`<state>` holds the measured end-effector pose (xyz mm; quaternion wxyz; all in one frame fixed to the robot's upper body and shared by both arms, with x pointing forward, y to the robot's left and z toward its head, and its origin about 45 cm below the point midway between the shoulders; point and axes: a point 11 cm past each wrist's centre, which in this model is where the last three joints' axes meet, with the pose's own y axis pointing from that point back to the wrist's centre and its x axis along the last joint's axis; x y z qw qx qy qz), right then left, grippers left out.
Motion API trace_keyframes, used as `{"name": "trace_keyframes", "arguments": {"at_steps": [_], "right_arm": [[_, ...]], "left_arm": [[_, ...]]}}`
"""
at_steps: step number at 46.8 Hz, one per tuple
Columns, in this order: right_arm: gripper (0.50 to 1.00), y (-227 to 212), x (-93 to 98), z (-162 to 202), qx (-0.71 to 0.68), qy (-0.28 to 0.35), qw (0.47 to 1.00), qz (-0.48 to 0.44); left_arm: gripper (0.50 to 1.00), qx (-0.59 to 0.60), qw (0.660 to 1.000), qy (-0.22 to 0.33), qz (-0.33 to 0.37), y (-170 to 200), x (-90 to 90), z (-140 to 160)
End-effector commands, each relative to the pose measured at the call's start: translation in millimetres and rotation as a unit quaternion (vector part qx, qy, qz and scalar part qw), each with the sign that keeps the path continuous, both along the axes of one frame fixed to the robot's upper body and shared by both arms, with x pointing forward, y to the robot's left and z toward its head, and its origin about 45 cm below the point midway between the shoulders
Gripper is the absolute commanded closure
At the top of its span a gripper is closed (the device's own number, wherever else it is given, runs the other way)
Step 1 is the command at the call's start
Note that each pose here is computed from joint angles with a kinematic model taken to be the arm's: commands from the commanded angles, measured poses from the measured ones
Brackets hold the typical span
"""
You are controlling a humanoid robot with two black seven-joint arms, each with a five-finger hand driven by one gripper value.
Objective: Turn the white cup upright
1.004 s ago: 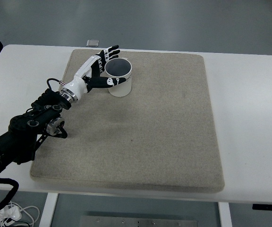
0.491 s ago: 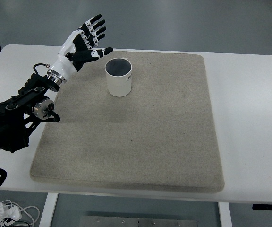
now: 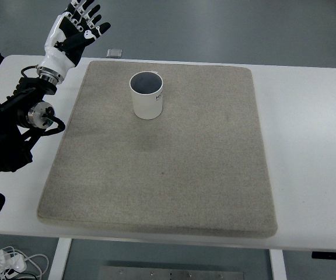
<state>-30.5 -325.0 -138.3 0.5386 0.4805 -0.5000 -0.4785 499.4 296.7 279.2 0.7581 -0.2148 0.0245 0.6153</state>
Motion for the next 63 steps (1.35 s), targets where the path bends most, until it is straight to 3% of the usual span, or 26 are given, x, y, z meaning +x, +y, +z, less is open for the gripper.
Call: {"name": "trace_keyframes", "arguments": {"at_steps": [1, 10, 16, 32, 40, 63], "right_arm": [[0.548, 0, -0.1, 0, 0.000, 0.000, 1.000, 0.000], [0.548, 0, -0.1, 0, 0.000, 0.000, 1.000, 0.000], [0.548, 0, -0.1, 0, 0.000, 0.000, 1.000, 0.000], [0.548, 1, 0.2, 0, 0.003, 0.000, 1.000, -0.003], [0.548, 1, -2.6, 0, 0.004, 0.002, 1.000, -0.002], [0.548, 1, -2.0, 0, 0.005, 0.000, 1.000, -0.008]], "left_arm": [[0.504, -0.030, 0.999, 0.004, 0.025, 10, 3.3, 2], [0.504, -0.098, 0.993, -0.001, 0.058, 26, 8.1, 11], [0.504, -0.161, 0.984, 0.026, 0.070, 32, 13.2, 12], [0.501, -0.207, 0.964, 0.163, 0.028, 13, 17.7, -25], [0.501, -0.221, 0.955, 0.198, 0.005, 11, 16.0, -37], [0.501, -0.271, 0.942, 0.197, -0.025, 4, 9.0, -54]]}}
